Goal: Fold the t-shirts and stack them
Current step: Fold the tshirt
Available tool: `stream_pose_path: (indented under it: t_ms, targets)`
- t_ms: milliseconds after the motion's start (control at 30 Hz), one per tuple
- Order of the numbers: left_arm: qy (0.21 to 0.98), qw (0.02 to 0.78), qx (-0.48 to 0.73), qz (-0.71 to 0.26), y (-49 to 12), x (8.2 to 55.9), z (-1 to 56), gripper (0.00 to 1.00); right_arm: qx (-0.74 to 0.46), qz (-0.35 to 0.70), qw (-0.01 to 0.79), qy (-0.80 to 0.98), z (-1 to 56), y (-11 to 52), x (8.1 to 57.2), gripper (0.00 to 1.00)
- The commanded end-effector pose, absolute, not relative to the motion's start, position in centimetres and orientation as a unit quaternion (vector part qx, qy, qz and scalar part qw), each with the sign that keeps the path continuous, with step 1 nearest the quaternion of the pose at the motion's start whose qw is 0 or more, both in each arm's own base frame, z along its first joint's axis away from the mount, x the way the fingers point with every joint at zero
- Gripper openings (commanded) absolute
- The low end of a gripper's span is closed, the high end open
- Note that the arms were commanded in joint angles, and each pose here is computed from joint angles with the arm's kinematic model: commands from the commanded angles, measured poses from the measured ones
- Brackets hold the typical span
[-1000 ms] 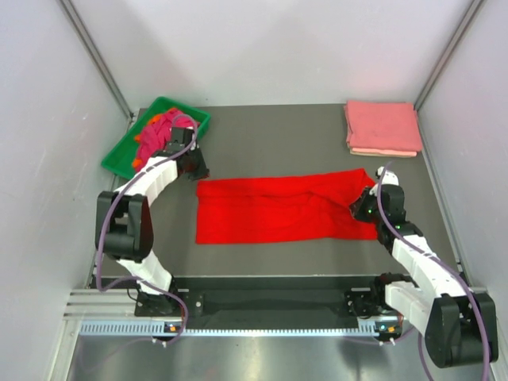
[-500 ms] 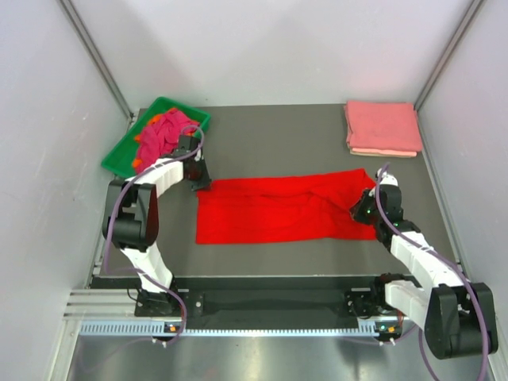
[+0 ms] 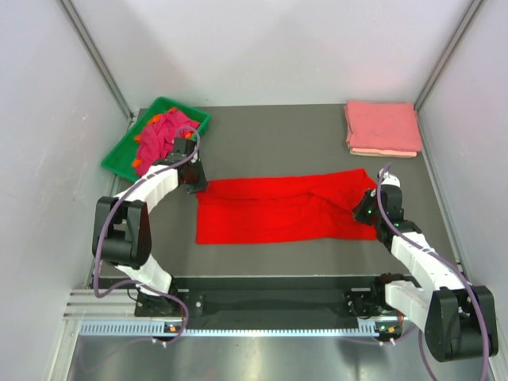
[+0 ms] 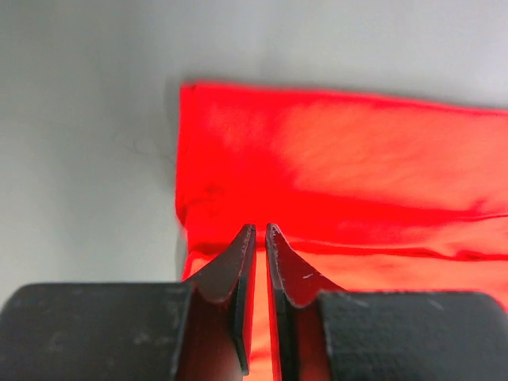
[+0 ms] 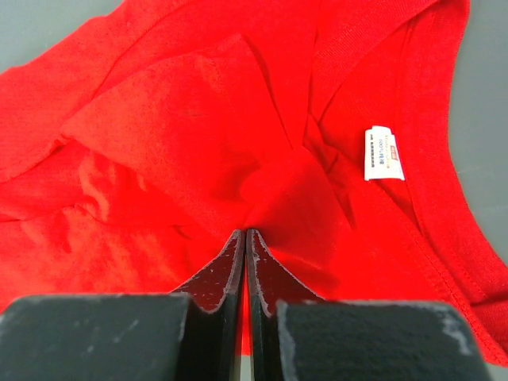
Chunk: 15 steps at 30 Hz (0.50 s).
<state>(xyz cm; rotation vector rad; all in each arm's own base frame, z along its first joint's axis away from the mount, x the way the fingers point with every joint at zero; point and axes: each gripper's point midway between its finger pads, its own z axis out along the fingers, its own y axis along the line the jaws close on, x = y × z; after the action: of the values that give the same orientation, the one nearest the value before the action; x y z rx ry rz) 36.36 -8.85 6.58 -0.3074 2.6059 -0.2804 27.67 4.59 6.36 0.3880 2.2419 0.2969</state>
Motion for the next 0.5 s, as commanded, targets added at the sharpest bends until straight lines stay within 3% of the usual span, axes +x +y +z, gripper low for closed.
stream_pose_path:
  t_ms: [0, 467]
  targets:
    - [0.936, 0.308, -0.111, -0.131, -9.9, 39.6, 10.7, 0.15, 0.152, 0.133, 0.439, 0.876, 8.5, 4.9, 28.9, 0.0]
    - [0.959, 0.244, -0.113, -0.088, -9.2, 36.6, 4.8, 0.14, 0.163, 0.089, 0.408, 0.894, 7.6, 3.6, 28.3, 0.0]
